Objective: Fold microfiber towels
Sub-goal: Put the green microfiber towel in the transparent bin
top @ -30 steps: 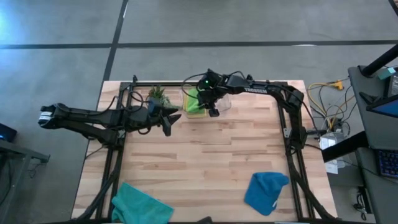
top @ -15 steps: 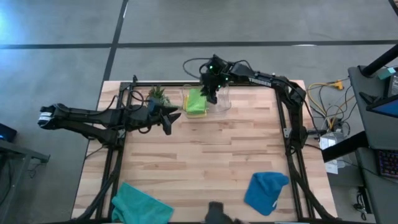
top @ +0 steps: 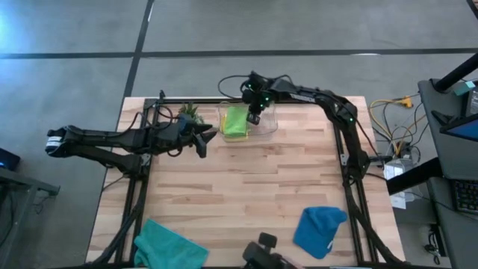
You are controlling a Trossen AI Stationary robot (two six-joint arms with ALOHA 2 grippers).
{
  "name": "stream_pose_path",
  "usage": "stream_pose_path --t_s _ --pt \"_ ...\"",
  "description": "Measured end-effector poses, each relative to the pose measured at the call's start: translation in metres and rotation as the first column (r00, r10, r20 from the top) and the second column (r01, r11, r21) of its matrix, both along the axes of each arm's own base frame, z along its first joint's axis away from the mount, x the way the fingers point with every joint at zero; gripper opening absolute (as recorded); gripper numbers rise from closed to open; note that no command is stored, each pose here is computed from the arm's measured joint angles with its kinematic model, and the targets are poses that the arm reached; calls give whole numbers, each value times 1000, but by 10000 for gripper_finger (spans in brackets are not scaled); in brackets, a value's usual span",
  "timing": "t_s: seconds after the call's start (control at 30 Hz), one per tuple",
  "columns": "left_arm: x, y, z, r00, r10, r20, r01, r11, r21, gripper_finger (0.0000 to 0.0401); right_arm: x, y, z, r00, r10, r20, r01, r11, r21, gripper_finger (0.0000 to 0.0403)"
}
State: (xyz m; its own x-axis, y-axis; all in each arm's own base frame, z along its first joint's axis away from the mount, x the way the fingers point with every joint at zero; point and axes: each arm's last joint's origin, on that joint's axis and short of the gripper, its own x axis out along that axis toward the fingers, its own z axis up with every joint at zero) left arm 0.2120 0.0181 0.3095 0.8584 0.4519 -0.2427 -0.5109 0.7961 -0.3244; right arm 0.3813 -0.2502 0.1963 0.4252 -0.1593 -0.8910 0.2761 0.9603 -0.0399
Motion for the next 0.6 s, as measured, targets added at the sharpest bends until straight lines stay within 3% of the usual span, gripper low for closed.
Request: stream_pose_path --t_s 0.4,0.6 --pt "0 0 0 1000 -5 1 5 1000 -3 161 25 -8 -22 994 31 -108 -29 999 20 9" --pt "0 0 0 1000 -4 2 4 1000 -6 161 40 -16 6 997 70 -28 -71 997 -26 9"
